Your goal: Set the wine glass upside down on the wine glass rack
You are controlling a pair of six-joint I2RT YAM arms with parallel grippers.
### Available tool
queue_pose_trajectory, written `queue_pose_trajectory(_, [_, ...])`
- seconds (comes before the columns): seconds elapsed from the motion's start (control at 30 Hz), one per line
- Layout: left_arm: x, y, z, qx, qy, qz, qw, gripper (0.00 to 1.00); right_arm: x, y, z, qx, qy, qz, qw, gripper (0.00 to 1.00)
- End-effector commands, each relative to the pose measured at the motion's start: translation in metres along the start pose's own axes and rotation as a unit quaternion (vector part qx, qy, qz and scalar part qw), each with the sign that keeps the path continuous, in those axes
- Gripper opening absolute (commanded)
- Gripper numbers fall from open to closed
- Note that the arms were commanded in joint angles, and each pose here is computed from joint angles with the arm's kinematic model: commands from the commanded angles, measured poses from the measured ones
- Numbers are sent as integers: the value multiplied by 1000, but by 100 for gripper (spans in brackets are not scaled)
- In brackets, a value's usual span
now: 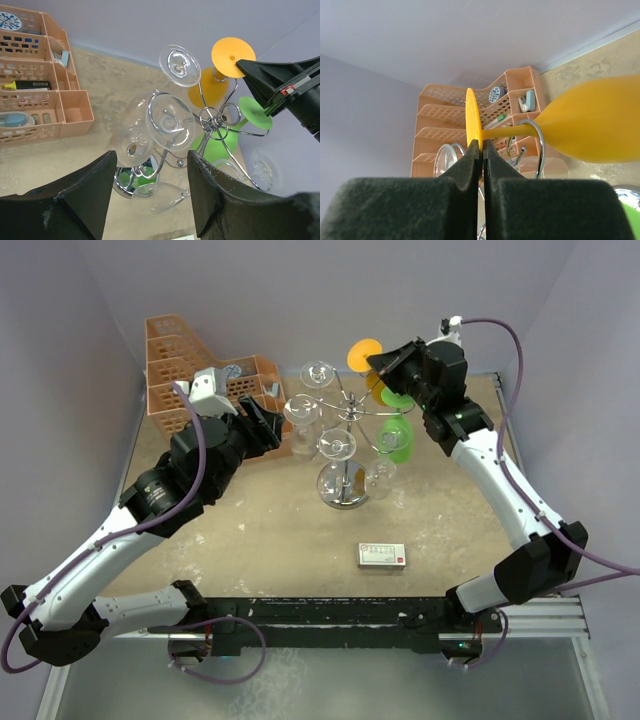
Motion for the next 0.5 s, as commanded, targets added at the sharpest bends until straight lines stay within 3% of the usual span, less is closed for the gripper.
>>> queue_pose_trajectory(0.0, [-6,6,20,-26,39,-16,999,55,34,9,11,-2,20,70,997,0])
queue_pose_trajectory(0.3, [-6,6,16,-13,34,-15,999,62,34,7,7,27,40,67,997,16])
queue_pose_trajectory(0.47, [-9,4,14,-3,24,-24,999,64,33,7,7,32,48,59,997,21])
Point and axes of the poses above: each gripper's point midway between its finger pads, its own y axis back along the fingers, its own x axis along the line the jaws close on, z = x × y, the point moved 9 cm from there along y, back along the fingers, and after that the axes turned 15 degrees about -y, right-handed, at the moved point
